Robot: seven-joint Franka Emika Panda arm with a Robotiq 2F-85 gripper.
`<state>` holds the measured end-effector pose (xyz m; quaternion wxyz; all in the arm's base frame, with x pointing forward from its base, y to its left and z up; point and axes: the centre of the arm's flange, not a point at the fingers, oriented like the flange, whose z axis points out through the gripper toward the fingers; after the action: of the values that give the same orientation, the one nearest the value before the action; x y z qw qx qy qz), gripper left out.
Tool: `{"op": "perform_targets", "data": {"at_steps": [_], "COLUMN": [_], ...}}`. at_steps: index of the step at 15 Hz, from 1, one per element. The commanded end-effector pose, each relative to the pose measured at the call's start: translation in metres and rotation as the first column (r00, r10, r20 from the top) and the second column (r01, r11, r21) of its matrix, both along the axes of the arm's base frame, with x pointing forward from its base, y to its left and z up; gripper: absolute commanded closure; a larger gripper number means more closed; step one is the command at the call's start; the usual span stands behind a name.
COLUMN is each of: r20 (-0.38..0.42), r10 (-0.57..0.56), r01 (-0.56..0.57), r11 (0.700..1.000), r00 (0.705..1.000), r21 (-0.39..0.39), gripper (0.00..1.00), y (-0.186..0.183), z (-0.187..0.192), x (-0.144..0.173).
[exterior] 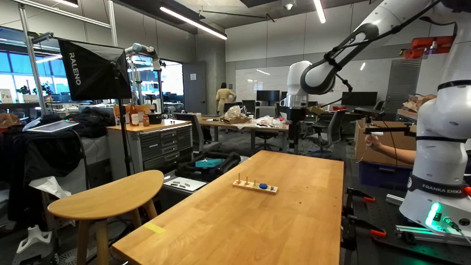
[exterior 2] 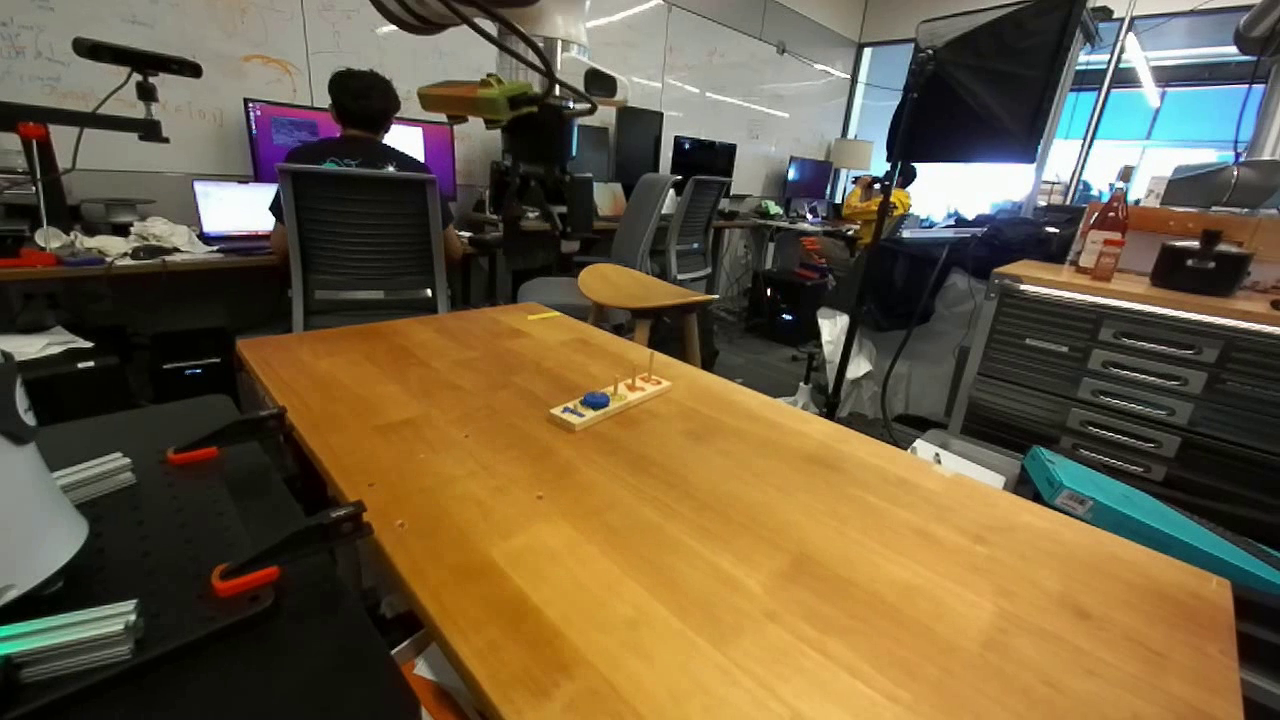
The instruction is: Detach the blue disc from the wooden rack and put it on the table
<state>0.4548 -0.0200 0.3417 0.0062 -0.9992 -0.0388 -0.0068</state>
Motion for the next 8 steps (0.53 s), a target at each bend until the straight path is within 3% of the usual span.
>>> {"op": "perform_targets", "data": {"at_steps": [1,8], "r20": [0.012,-0.042], "r10": [-0.031,-0.052], "r01": [0.031,0.051], "r11": [0.999,0.998], "r00": [0.999,0.998], "r21": [-0.016,-0.034], "gripper": [0.00,0.00], "y": [0.014,0.022], "z": [-0.037,-0.117], "x": [0.073,0.110]}}
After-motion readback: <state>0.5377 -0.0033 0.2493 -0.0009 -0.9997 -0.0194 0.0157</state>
